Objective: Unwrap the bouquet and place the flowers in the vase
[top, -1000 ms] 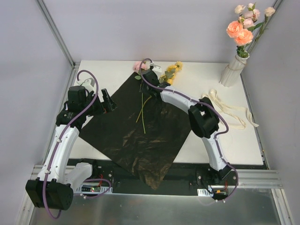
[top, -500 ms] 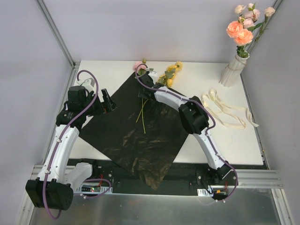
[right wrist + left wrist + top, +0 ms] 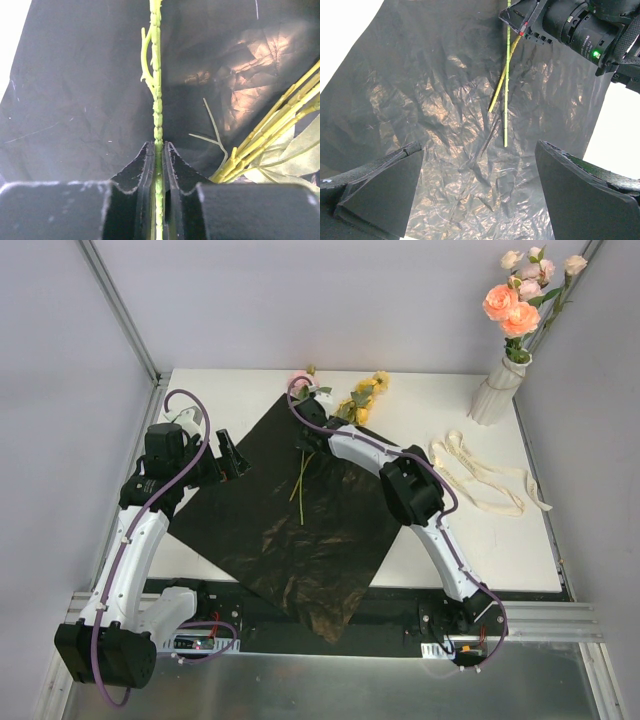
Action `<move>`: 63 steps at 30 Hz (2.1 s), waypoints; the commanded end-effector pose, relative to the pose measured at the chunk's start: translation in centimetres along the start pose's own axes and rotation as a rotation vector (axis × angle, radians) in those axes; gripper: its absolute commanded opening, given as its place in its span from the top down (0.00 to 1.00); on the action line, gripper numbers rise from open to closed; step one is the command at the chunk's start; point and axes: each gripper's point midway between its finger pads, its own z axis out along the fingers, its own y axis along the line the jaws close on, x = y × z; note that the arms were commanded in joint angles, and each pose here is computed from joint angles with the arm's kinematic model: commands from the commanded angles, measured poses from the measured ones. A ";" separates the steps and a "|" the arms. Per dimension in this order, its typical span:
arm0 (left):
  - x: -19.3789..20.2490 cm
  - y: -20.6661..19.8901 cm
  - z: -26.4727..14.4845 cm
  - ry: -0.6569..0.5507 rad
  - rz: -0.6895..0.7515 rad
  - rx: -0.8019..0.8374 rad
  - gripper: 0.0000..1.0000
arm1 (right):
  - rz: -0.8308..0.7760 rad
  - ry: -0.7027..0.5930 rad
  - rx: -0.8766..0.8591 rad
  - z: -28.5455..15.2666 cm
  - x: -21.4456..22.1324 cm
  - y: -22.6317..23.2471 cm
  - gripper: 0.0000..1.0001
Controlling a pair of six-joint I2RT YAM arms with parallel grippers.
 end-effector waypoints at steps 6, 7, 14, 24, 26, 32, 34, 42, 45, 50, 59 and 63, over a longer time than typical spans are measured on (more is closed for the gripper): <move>-0.3 -0.8 0.0 -0.009 0.033 0.038 0.01 | 0.025 -0.115 -0.147 -5.6 -4.8 3.8 0.99; -0.3 -1.0 0.0 -0.006 0.034 0.046 0.01 | 0.030 -0.128 -0.168 -6.4 -5.3 4.2 1.00; -0.4 -1.5 -0.3 -0.012 0.039 0.068 0.01 | 0.009 -0.248 -0.305 -12.1 -8.2 6.6 1.00; -0.6 -1.7 -0.7 -0.028 0.045 0.075 0.01 | -0.077 -0.418 -0.503 -18.8 -11.9 9.6 1.00; -0.6 -1.5 -0.6 -0.028 0.045 0.065 0.01 | -0.109 -0.473 -0.520 -20.0 -13.0 9.9 1.00; -0.6 -2.0 -0.8 -0.024 0.048 0.090 0.01 | -0.202 -0.684 -0.515 -24.0 -17.1 9.5 1.00; -0.6 -2.1 -1.0 -0.032 0.051 0.093 0.01 | -0.259 -0.749 -0.456 -25.0 -18.5 8.7 1.00; -0.6 -2.8 -1.2 -0.026 0.043 0.128 0.01 | -0.335 -1.044 -0.324 -31.1 -25.8 4.2 1.00; -0.7 -3.2 -1.6 -0.038 0.050 0.143 0.01 | -0.328 -1.134 -0.261 -33.5 -28.9 1.0 1.00; -0.9 -3.2 -2.0 -0.059 0.058 0.142 0.01 | -0.263 -1.280 -0.161 -38.0 -33.7 -5.8 1.00; -1.3 -3.3 -2.4 -0.084 0.069 0.137 0.01 | -0.302 -1.451 -0.040 -43.4 -37.8 -15.1 1.00; -1.2 -3.4 -2.3 -0.073 0.068 0.147 0.01 | -0.287 -1.526 0.051 -46.1 -38.7 -19.0 1.00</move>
